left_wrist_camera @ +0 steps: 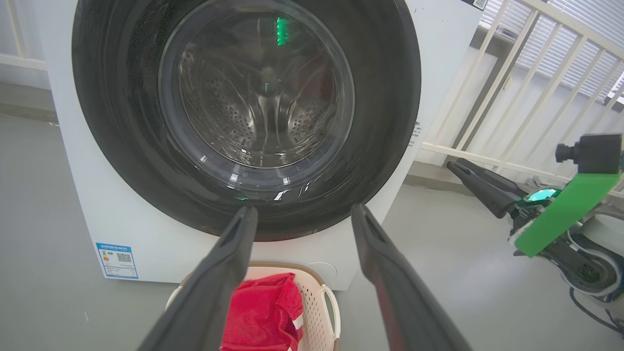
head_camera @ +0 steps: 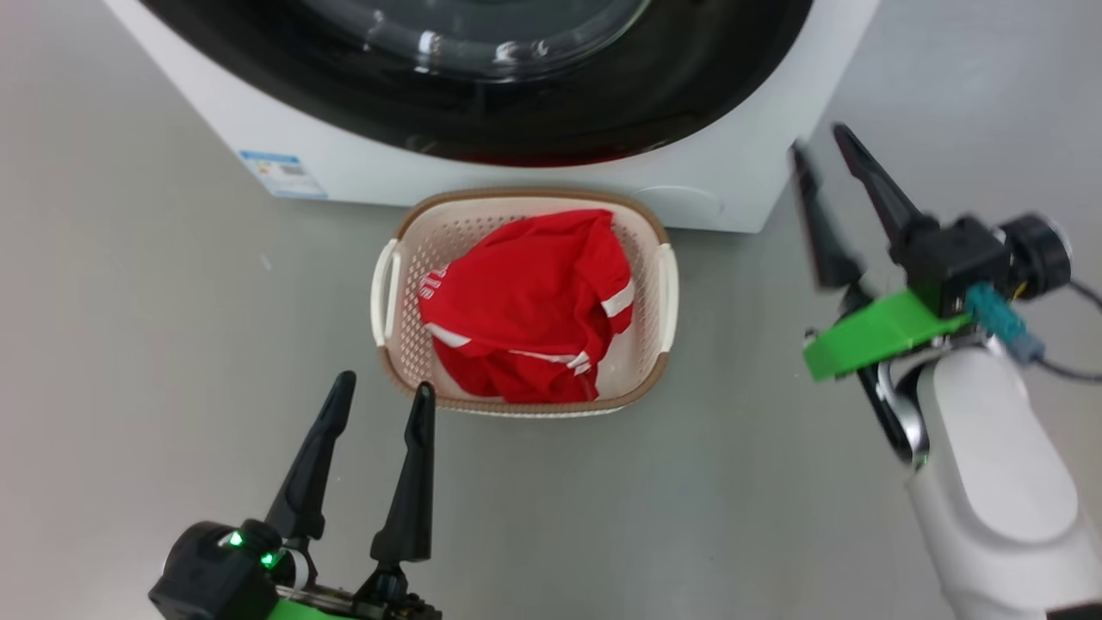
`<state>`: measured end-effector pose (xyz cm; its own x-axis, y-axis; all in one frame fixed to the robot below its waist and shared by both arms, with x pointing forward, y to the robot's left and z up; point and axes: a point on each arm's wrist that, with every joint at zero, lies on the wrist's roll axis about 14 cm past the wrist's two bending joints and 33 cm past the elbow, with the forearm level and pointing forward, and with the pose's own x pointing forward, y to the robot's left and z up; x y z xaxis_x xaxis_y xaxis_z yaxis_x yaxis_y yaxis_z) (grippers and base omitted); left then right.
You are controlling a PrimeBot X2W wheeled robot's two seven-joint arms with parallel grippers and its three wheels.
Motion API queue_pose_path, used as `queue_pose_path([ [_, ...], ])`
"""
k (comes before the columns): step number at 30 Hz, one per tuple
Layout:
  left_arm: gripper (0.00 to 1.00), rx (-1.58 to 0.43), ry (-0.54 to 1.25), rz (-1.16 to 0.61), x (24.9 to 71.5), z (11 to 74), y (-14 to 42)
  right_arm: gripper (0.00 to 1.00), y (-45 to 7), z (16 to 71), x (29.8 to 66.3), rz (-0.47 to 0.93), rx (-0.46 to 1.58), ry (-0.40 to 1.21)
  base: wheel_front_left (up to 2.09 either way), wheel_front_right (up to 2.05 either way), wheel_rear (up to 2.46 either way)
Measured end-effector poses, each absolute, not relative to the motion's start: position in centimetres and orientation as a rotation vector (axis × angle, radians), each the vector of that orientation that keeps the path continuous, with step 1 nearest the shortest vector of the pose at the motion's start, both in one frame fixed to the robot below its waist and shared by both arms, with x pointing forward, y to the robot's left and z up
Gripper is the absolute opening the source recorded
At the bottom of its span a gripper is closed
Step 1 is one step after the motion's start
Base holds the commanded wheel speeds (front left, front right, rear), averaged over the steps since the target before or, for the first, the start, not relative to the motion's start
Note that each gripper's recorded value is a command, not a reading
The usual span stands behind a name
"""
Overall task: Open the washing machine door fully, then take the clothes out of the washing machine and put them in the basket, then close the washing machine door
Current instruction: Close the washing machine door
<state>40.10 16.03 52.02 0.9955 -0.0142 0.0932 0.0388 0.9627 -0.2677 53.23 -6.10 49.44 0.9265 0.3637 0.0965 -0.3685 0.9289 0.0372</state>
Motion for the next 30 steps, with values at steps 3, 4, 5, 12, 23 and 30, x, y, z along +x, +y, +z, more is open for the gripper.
queue_pose_path([
  [3, 1.0, -0.276, -0.099, -0.037, 40.1, 52.3, 15.7, 1.0, -7.0, 49.3, 52.2, 0.354, 0.059, -0.083, 0.0, 0.0, 0.0],
  [4, 1.0, -0.278, -0.103, -0.043, 40.1, 52.5, 15.5, 1.0, -7.6, 49.3, 51.7, 0.34, 0.059, -0.083, 0.0, 0.0, 0.0],
  [5, 1.0, -0.279, -0.105, -0.046, 40.1, 52.5, 15.4, 1.0, -8.2, 49.4, 51.3, 0.326, 0.057, -0.083, 0.0, 0.0, 0.0],
  [12, 1.0, -0.261, -0.108, -0.077, 39.7, 52.8, 14.6, 1.0, -12.2, 50.0, 47.9, 0.226, 0.051, -0.094, 0.0, 0.0, 0.0],
  [23, 1.0, -0.237, -0.133, -0.1, 39.2, 53.8, 13.7, 1.0, -17.4, 50.8, 42.3, 0.083, 0.069, -0.105, 0.0, 0.0, 0.0],
  [30, 1.0, -0.206, -0.142, -0.108, 38.4, 54.1, 13.5, 1.0, -19.6, 51.5, 38.8, 0.019, 0.083, -0.114, 0.0, 0.0, 0.0],
])
